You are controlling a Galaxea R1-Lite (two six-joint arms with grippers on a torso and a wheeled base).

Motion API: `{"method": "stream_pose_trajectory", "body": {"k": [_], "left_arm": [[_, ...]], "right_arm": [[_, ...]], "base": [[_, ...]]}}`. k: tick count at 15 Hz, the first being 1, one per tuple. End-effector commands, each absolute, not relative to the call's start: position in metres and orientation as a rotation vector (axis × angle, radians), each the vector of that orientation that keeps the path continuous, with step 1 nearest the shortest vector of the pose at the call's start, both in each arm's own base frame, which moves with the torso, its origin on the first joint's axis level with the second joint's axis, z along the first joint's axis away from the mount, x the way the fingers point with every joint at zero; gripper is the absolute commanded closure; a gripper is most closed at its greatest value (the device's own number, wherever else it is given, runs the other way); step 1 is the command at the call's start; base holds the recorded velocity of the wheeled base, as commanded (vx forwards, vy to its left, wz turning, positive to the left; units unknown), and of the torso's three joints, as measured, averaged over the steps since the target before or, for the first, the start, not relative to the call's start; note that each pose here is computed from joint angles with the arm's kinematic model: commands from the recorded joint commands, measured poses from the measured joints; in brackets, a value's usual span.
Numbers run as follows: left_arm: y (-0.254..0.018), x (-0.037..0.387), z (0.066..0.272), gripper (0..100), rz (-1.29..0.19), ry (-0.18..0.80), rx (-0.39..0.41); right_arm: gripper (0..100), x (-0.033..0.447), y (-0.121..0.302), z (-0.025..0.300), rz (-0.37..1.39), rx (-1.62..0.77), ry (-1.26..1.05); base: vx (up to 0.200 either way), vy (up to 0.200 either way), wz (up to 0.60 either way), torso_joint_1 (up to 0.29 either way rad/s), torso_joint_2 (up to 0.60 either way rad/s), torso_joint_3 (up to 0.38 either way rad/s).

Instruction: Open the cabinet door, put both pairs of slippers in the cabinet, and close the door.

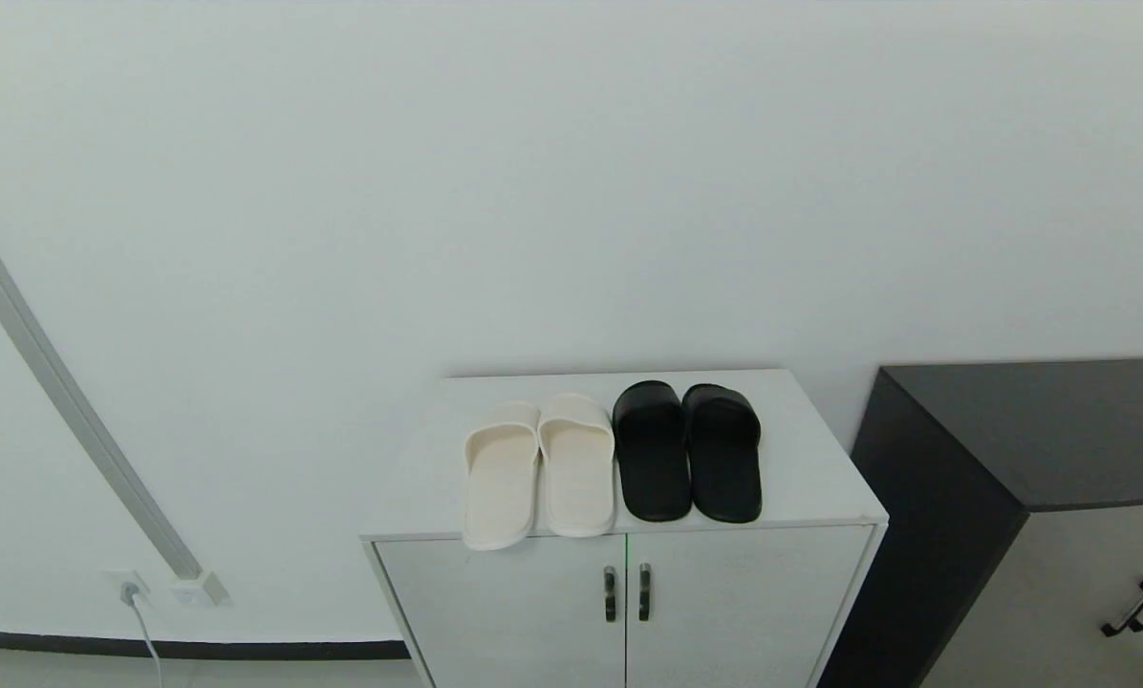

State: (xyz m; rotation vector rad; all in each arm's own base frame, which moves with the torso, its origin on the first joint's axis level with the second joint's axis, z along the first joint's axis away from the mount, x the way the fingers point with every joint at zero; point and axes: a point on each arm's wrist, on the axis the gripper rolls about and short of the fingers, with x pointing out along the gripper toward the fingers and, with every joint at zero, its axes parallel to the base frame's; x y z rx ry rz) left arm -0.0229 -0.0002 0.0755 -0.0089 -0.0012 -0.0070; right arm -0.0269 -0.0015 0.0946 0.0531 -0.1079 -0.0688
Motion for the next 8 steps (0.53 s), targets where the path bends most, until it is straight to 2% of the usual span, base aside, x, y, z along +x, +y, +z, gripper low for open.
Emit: {"method": "stream_pose_trajectory", "body": {"k": [1,4,8], "left_arm": [[0.000,-0.023,0.075,100,-0.006,0.000,-0.006],[0.000,-0.023,0.075,100,-0.005,0.000,-0.009],[0.000,-0.023,0.075,100,-0.006,0.000,-0.009]], "right_arm": [[0,-0.027,-0.001,0.116,-0.039,0.065,-0.026],[0,-0.021,0.001,0.096,0.047,0.051,0.095],[0,0.014,0.003,0.134,0.124,0.059,0.207]], "base": [[0.000,0.000,0.00,0.000,0.00,0.000],[0.000,0.000,0.00,0.000,0.00,0.000],[0.000,0.000,0.00,0.000,0.00,0.000]]}}
